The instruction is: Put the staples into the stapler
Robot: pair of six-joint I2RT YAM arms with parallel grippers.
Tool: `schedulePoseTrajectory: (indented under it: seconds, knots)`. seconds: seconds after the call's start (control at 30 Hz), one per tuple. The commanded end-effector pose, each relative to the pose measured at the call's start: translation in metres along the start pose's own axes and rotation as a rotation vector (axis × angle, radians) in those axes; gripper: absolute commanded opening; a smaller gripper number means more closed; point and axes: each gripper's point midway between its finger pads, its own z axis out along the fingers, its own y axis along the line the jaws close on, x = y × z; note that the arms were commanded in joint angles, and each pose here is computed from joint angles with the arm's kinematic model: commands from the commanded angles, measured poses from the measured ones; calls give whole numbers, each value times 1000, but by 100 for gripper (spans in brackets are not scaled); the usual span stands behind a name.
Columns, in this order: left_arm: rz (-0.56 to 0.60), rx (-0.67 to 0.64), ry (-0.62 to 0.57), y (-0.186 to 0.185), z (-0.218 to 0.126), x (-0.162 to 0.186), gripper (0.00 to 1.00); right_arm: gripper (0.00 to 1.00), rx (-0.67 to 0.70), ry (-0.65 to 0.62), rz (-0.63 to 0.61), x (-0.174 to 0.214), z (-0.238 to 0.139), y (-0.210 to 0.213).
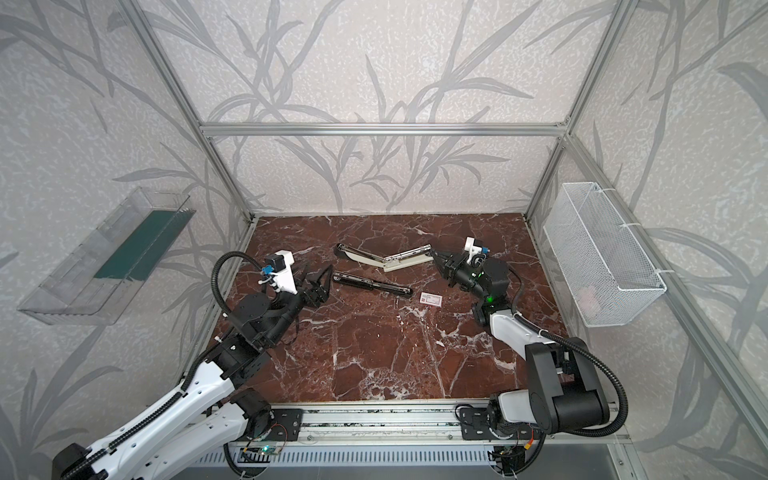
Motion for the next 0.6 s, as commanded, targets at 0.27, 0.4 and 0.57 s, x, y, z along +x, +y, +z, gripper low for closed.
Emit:
schedulePoseTrajectory:
  seconds: [0.27,0.4,0.57]
  knots:
    - [-323,39,104,7,12,18,87,0,-135,-5,-147,14,11,17]
    - [-339,1,143,16,16,27,87,0,-134,-13,-174,15,11,14]
    - [-404,25,173,20,26,37,87,0,-133,12,-175,26,21,-1]
